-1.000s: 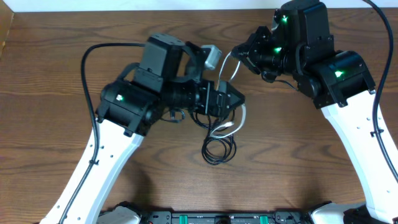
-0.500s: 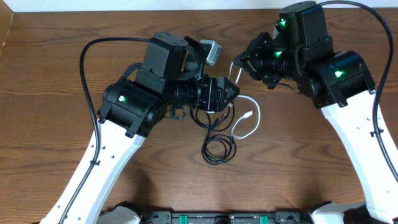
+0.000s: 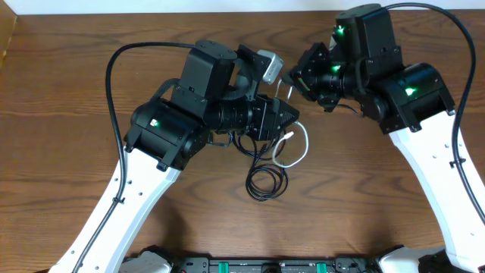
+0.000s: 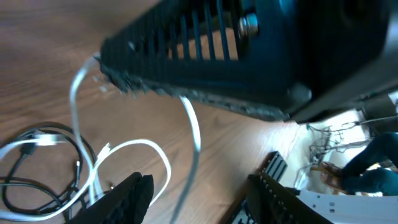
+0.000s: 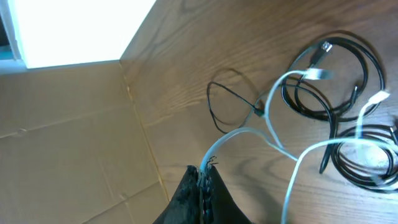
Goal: Untangle cables
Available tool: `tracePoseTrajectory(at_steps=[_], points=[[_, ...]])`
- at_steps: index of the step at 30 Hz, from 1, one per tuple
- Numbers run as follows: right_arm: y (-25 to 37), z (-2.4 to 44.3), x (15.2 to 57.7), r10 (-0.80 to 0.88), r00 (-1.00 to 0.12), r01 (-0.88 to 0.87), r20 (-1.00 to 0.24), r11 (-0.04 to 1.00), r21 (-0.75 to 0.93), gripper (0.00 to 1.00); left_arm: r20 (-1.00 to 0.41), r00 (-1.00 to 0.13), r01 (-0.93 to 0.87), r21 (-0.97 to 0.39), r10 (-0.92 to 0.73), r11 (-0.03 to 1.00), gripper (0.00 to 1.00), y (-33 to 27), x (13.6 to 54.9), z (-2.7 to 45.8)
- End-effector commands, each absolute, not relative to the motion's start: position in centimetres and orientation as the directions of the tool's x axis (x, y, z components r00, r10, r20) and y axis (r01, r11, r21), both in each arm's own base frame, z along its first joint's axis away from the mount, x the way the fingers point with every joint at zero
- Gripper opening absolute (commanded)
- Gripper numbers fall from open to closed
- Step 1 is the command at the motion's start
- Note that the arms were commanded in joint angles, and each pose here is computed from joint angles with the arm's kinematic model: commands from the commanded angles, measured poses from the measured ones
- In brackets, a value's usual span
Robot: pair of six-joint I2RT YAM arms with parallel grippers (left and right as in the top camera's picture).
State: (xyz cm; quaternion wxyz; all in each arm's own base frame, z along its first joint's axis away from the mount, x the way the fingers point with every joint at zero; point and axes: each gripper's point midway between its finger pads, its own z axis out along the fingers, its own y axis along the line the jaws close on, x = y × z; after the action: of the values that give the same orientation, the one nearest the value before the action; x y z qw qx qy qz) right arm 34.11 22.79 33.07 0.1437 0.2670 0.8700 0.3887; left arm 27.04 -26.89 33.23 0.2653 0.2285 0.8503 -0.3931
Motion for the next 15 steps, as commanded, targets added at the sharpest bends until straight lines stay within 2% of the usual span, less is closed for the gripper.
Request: tracePoseTrajectory(at_steps=[1,3,15], points=[[23.23,33.43,33.98,0.572,-0.819,0.351,-0.034,0.548,0.759,0.02,-0.650,-0.738,0.609,-0.526,0.181,0.594,0.49,-26.85,27.54,33.35],[23.24,33.44,33.99,0.572,-0.820,0.351,-0.034,0.548,0.760,0.02,-0.655,-0.735,0.612,-0.524,0.179,0.593,0.43,-26.89,27.63,33.45],[23.59,33.75,33.95,0.560,-0.828,0.339,-0.027,0.538,0.772,0.01,-0.665,-0.725,0.631,-0.537,0.179,0.560,0.39,-27.43,27.54,33.95]])
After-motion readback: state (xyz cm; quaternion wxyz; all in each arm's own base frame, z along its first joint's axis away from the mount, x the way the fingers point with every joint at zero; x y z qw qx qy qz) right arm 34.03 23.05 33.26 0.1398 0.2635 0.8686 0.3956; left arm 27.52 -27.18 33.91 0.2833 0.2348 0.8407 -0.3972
